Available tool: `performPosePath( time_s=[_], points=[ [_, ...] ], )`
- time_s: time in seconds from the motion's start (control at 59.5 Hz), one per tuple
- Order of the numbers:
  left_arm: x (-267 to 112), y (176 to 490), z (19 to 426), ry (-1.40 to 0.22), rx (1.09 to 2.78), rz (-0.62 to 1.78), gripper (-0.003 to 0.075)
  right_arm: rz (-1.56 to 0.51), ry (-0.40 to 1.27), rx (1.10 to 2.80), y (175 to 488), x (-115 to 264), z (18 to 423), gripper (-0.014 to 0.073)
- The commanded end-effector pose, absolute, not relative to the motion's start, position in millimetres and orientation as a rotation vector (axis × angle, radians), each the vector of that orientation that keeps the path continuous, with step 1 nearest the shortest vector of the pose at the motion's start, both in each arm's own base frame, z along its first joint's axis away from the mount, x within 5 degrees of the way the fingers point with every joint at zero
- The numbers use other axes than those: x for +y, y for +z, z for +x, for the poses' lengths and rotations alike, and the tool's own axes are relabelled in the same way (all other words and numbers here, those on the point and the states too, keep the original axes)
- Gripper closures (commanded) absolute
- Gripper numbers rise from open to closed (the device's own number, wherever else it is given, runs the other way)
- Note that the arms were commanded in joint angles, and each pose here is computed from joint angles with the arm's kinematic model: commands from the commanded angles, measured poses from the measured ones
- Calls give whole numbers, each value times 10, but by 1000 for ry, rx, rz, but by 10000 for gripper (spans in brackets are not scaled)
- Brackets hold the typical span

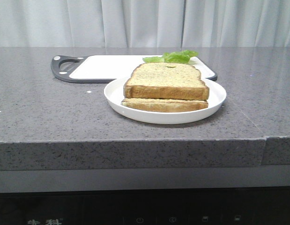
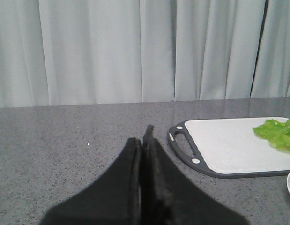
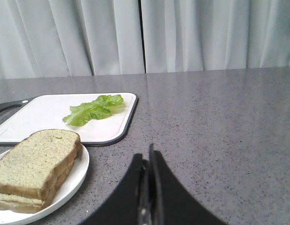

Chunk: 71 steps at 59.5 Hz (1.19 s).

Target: Left arm grabs bread, right arm adds lettuce

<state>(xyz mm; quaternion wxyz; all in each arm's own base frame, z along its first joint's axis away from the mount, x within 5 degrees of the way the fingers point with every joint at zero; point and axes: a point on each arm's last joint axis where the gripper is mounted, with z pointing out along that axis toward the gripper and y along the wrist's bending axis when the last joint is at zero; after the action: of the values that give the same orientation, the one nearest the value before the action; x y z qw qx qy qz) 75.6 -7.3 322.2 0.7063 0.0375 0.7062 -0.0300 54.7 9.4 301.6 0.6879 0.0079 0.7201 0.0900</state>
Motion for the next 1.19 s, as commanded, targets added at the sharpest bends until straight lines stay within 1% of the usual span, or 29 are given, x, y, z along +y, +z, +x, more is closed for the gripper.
performPosePath(
  time_s=[0.0,0.101,0.135,0.168,0.202,0.235,0.252,0.269,0.286,0.303,0.319,0.353,0.37,0.387,0.42,0.454,0.488,0.555,0.656,0.773,0.942,1.026,1.177],
  points=[
    [-87,3412,912,-76,1548,73,741,24,191,1568,3307,87,635,656],
    [-93,3414,973,-77,1567,72,737,23,192,1579,3365,90,676,651],
    [-93,3415,973,-79,1566,71,726,23,191,1578,3366,90,676,636],
    [-93,3415,973,-81,1566,70,698,23,192,1581,3362,91,676,605],
    [-93,3415,973,-81,1566,70,652,22,192,1584,3360,91,676,556],
    [-93,3415,973,-81,1566,70,590,22,192,1584,3360,91,676,489],
    [-93,3415,973,-81,1566,70,561,22,192,1584,3360,91,676,441],
    [-93,3408,974,-81,1568,70,513,22,192,1584,3360,91,676,406],
    [-93,3408,974,-81,1568,70,479,22,192,1584,3360,91,676,352],
    [-93,3408,974,-81,1568,70,425,22,192,1584,3360,91,676,315],
    [-93,3408,974,-81,1568,70,370,22,192,1584,3360,91,676,260],
    [-93,3408,974,-81,1568,70,285,22,192,1584,3360,91,676,178],
    [-93,3410,974,-81,1566,70,257,22,192,1584,3360,91,676,135],
    [-93,3410,974,-81,1567,70,220,22,192,1584,3360,91,676,111],
    [-93,3411,974,-82,1565,69,180,22,192,1585,3359,91,676,61],
    [-95,3416,974,-98,1560,56,162,22,192,1585,3359,91,676,28],
    [-100,3418,975,-128,1559,34,166,22,193,1586,3358,92,675,12],
    [-111,3409,976,-185,1583,-5,177,21,193,1589,3356,92,675,19],
    [-169,3448,1049,-260,1689,-9,177,21,193,1590,3354,92,675,19],
    [-323,3549,1295,-359,1829,44,177,21,193,1592,3352,93,675,19],
    [-810,3708,1762,-543,2008,206,177,20,194,1596,3349,94,675,19],
    [-1087,3750,1930,-602,2059,298,177,20,194,1596,3349,94,675,19],
    [-1640,3655,2266,-678,2212,447,177,20,194,1596,3349,94,675,19]
  ],
)
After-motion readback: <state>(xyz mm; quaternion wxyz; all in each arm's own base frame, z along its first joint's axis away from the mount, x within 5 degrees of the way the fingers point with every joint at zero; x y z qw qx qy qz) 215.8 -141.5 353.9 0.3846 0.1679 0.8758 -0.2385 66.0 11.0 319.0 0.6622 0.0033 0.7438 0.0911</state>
